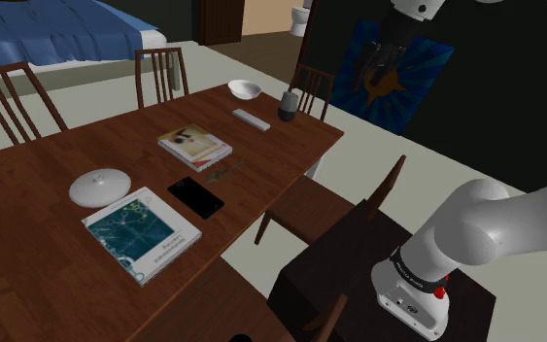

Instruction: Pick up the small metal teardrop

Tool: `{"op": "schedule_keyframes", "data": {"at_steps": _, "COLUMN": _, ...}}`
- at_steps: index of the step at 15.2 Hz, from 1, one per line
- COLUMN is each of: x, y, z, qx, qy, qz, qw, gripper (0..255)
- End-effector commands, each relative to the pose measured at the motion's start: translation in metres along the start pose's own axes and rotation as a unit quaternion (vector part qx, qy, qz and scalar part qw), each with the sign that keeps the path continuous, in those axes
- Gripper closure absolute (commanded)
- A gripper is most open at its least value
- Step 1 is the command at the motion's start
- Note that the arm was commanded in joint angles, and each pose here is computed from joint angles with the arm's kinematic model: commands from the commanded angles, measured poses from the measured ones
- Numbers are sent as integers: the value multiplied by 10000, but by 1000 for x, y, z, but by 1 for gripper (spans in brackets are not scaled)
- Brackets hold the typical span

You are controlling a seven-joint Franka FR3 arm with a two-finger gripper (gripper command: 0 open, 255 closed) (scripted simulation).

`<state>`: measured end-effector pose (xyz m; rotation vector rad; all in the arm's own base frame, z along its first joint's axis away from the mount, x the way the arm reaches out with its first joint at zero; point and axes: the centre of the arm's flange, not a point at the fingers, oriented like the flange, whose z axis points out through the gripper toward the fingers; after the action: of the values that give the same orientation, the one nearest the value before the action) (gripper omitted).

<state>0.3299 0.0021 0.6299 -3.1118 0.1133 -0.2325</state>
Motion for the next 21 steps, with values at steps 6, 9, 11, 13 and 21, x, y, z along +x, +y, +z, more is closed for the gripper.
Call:
{"op": "schedule_keyframes", "data": {"at_steps": 6, "x": 17, "y": -39, "z": 52, "qx": -58, "qy": -62, "qz": 771, "qw": 9970, "gripper": 0}}
{"op": "schedule_keyframes", "data": {"at_steps": 9, "x": 30, "y": -61, "z": 83, "qx": -93, "qy": -99, "qz": 1231, "qw": 9923, "gripper": 0}}
{"op": "schedule_keyframes", "data": {"at_steps": 11, "x": 40, "y": -75, "z": 105, "qx": -116, "qy": -123, "qz": 1537, "qw": 9880, "gripper": 0}}
{"op": "schedule_keyframes", "data": {"at_steps": 13, "x": 50, "y": -88, "z": 126, "qx": -138, "qy": -147, "qz": 1841, "qw": 9827, "gripper": 0}}
{"op": "schedule_keyframes", "data": {"at_steps": 21, "x": 98, "y": -132, "z": 212, "qx": -228, "qy": -243, "qz": 3036, "qw": 9522, "gripper": 0}}
